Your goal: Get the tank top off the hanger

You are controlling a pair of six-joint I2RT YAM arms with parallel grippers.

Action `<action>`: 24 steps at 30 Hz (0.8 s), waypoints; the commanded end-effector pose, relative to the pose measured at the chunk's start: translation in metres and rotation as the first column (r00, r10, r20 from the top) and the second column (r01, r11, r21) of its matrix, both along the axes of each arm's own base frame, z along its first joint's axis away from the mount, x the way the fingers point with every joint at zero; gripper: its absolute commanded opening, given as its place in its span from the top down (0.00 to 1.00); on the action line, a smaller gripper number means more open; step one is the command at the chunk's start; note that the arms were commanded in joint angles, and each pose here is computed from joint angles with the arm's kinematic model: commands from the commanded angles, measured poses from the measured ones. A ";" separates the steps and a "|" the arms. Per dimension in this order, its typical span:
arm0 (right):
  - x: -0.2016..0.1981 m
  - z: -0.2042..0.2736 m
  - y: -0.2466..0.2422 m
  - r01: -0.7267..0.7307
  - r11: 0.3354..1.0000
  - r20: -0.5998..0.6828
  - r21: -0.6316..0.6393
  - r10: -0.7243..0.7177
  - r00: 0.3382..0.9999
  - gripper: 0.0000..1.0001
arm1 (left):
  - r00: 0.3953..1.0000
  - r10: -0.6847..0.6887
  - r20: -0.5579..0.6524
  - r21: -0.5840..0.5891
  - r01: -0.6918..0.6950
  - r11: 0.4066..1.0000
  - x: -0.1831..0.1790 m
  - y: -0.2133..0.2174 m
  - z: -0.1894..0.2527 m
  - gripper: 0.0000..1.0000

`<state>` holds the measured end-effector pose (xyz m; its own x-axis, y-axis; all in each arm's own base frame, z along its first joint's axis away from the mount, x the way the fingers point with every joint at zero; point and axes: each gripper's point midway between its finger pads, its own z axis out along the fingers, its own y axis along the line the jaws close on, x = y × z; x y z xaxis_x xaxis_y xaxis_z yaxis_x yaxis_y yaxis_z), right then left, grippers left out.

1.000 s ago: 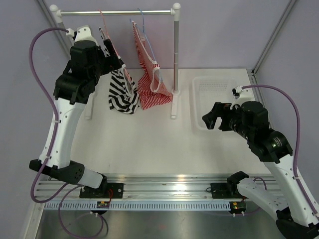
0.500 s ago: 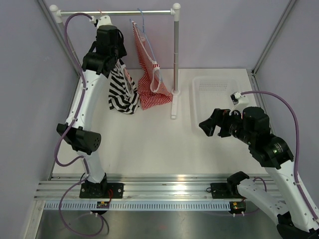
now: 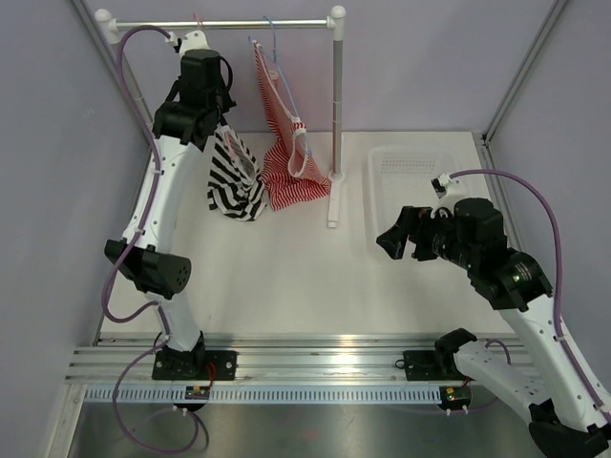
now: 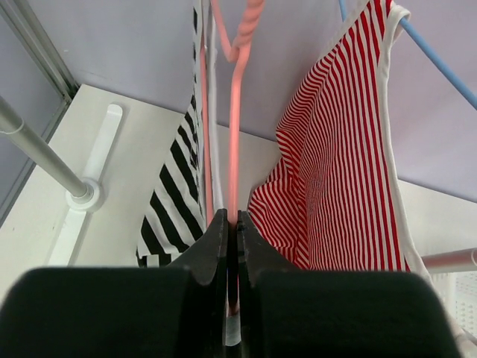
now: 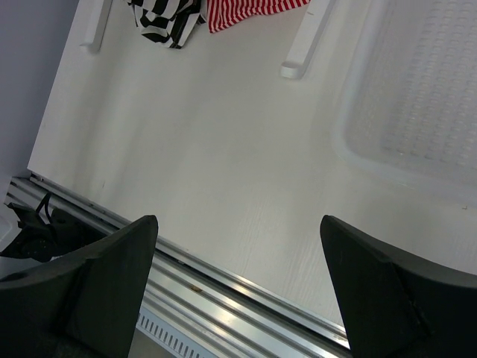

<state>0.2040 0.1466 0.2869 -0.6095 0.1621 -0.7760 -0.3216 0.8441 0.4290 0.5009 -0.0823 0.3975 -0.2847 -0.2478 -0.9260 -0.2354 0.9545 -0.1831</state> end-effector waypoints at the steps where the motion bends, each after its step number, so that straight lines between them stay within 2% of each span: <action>1: 0.004 0.008 0.009 -0.035 0.999 0.029 0.028 0.035 0.999 0.02 | 0.975 0.029 0.219 -0.033 -0.023 0.999 -0.029 0.014 0.082 1.00; 6: 0.005 0.010 0.009 -0.033 0.999 0.041 0.028 0.032 0.999 0.02 | 0.961 0.001 0.275 -0.039 0.010 0.999 -0.059 0.018 0.109 1.00; 10: 0.006 0.012 0.008 -0.030 0.999 0.049 0.028 0.028 0.998 0.02 | 0.963 -0.036 0.268 -0.046 0.050 0.998 -0.076 0.015 0.109 1.00; 15: 0.007 0.019 0.010 -0.041 0.999 0.070 0.035 0.039 0.997 0.01 | 0.981 -0.073 0.182 -0.076 0.088 0.993 -0.102 0.011 0.081 1.00; 19: 0.011 0.028 0.018 -0.077 0.996 0.087 0.045 0.073 0.994 0.01 | 0.982 -0.114 0.152 -0.126 0.134 0.983 -0.143 0.010 0.069 1.00; 21: 0.012 0.032 0.027 -0.124 0.991 0.094 0.058 0.119 0.988 0.01 | 0.985 -0.147 0.092 -0.134 0.158 0.978 -0.156 0.006 0.044 1.00; 24: 0.016 0.043 0.046 -0.218 0.972 0.122 0.094 0.206 0.971 0.02 | 0.979 -0.170 0.109 -0.143 0.185 0.972 -0.193 0.012 0.043 1.00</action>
<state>0.2150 0.1678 0.2920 -0.6195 0.1328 -0.7736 -0.3933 0.8004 0.4523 0.3419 -0.0670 0.4191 -0.2987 -0.2968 -0.9070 -0.1156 0.9547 -0.2744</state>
